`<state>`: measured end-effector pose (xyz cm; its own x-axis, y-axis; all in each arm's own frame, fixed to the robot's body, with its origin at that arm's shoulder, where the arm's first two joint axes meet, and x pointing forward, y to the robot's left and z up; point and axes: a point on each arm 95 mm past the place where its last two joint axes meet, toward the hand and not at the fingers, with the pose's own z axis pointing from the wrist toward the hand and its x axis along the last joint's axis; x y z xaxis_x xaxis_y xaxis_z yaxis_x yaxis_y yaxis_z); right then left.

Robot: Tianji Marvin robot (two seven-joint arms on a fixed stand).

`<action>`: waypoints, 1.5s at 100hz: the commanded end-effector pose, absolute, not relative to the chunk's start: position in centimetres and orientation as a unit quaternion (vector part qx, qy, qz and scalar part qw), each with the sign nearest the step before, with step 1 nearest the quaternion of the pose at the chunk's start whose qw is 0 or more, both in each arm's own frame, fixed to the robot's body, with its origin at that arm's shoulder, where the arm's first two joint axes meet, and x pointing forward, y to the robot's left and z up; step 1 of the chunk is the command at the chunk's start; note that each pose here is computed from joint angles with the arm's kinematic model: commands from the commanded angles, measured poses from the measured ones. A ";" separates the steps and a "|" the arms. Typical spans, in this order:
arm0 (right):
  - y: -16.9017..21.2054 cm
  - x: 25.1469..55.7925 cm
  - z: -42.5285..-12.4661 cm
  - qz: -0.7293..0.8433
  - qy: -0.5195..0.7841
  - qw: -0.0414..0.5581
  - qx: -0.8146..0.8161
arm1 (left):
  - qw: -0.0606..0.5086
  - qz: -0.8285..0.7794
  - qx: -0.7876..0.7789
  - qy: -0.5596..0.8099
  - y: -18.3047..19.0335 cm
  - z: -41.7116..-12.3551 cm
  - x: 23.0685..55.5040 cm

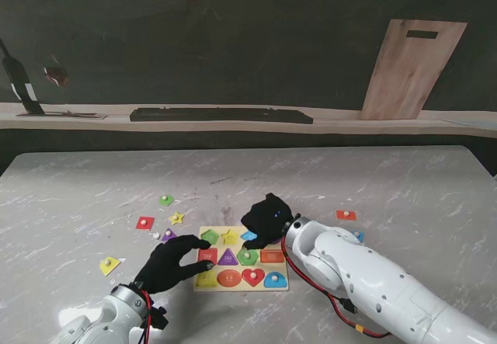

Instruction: Fit puzzle pieces into a puzzle board

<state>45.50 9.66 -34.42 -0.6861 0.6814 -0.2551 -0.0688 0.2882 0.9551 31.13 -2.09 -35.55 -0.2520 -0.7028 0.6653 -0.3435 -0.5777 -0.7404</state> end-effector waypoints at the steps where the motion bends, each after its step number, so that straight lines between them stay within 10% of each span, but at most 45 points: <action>1: 8.1 45.8 -33.7 0.555 0.726 0.350 0.206 | 0.134 -0.659 -0.598 0.436 -2.3 -35.5 31.0; 71: -8.9 45.6 -33.5 0.405 0.721 0.489 0.277 | 0.124 -0.659 -0.597 0.440 -2.5 -35.6 31.2; 150: -14.0 45.1 -36.5 0.418 0.722 0.452 0.316 | 0.087 -0.683 -0.571 0.446 -4.2 -35.6 32.1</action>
<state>45.24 -13.71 -35.80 -0.3941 0.8309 -0.3929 0.0735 0.4546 0.8877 31.97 -3.82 -35.88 -0.3288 -0.6388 0.6956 -0.3843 -0.5823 -0.7164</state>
